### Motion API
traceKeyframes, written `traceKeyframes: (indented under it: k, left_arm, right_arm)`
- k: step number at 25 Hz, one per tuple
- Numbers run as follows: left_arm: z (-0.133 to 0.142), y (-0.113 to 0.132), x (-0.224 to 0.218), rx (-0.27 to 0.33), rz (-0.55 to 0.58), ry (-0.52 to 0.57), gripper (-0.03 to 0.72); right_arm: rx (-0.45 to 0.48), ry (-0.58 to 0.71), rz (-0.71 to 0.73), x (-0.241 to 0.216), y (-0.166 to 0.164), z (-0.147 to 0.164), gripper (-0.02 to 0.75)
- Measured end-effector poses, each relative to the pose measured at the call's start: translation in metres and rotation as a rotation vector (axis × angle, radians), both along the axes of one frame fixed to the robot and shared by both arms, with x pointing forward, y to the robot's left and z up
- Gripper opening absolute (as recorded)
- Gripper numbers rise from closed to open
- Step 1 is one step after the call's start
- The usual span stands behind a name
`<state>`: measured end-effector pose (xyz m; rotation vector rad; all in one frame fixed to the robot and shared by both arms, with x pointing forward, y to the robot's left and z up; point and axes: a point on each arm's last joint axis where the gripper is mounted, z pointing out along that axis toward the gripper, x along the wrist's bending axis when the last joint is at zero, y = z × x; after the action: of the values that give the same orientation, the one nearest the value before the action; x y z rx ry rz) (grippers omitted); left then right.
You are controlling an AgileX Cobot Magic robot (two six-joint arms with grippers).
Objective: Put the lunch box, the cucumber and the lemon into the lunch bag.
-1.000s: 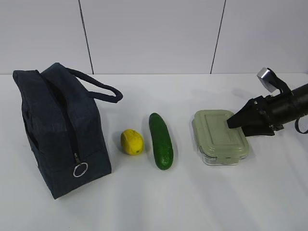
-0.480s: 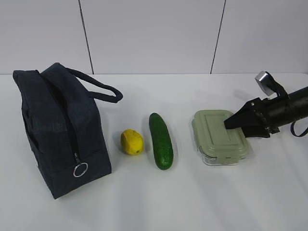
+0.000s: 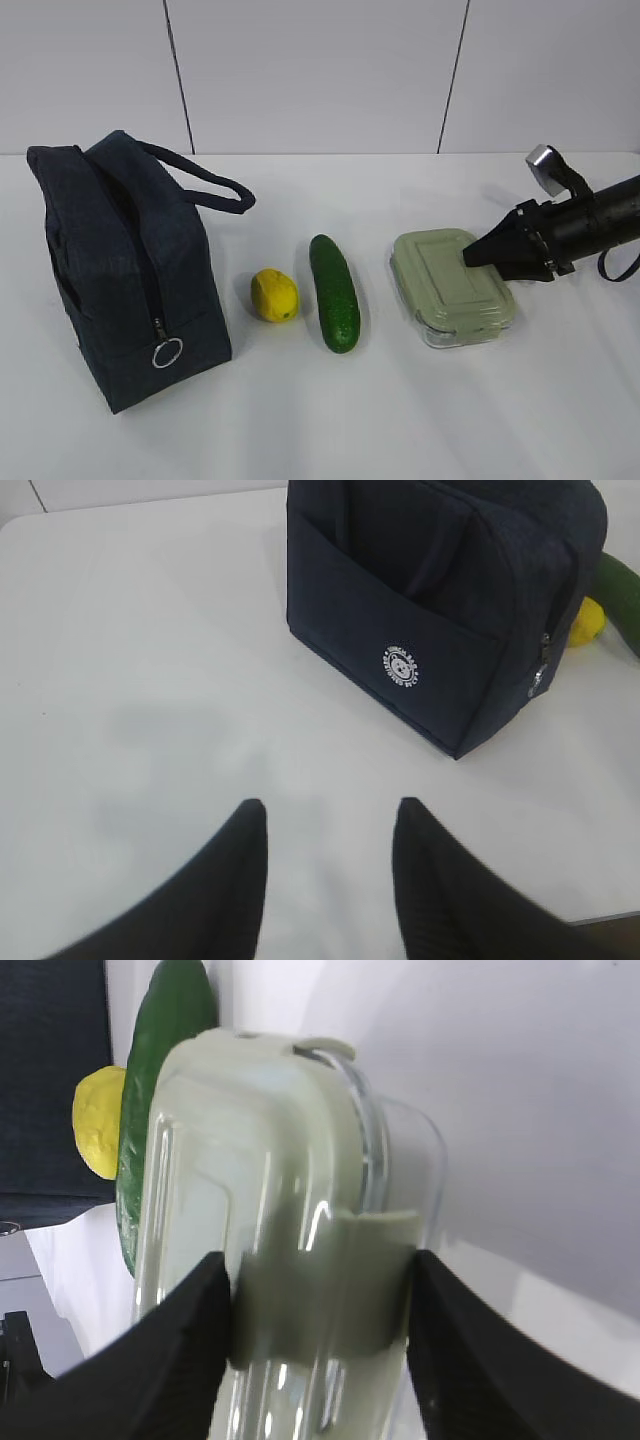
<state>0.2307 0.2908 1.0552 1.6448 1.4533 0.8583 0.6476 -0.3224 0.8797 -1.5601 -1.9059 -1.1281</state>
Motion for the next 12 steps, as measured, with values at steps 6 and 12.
traceKeyframes:
  k: [6, 12]
  left_arm:
    - [0.0, 0.0, 0.0, 0.0, 0.0, 0.0, 0.305]
    - [0.0, 0.0, 0.0, 0.0, 0.0, 0.0, 0.305]
  right_arm:
    - [0.001, 0.001, 0.001, -0.0001, 0.0001, 0.0001, 0.391]
    - [0.002, 0.0, 0.0, 0.0, 0.0001, 0.0002, 0.391]
